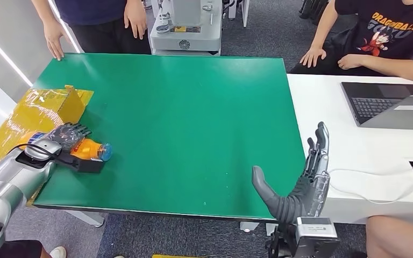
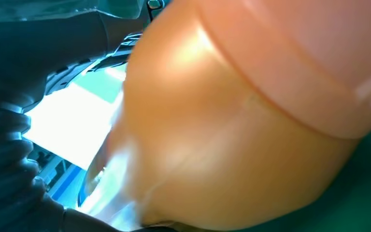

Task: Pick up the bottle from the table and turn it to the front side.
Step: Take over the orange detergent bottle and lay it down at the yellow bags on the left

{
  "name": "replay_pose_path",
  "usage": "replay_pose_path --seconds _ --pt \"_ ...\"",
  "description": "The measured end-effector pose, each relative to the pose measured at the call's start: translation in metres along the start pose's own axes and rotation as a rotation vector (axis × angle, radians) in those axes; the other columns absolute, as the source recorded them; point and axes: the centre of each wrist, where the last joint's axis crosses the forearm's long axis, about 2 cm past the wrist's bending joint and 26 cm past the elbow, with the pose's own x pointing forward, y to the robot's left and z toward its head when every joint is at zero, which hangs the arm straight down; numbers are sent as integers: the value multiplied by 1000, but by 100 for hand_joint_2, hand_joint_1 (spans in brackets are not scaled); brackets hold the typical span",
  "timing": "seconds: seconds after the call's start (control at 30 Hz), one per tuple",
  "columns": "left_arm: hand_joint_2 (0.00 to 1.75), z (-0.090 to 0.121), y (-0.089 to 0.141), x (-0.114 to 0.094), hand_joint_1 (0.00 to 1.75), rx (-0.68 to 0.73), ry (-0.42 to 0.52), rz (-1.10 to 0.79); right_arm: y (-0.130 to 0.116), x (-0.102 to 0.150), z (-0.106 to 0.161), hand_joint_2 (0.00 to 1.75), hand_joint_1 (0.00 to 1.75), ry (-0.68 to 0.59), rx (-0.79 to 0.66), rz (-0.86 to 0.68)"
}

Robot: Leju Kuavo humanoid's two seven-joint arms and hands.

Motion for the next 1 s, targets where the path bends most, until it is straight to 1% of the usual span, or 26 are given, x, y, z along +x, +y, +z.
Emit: replay_pose_path --seconds 0.2,0.77,1.0 --pt "175 3 12 -14 0 -12 -6 -9 -1 0 0 175 0 -7 -17 1" --pt "175 9 16 -28 0 -9 -13 -16 -3 2 -1 175 0 -18 -54 11" --pt "175 10 25 -33 0 -8 -14 -18 -5 4 0 175 0 -17 -67 16"
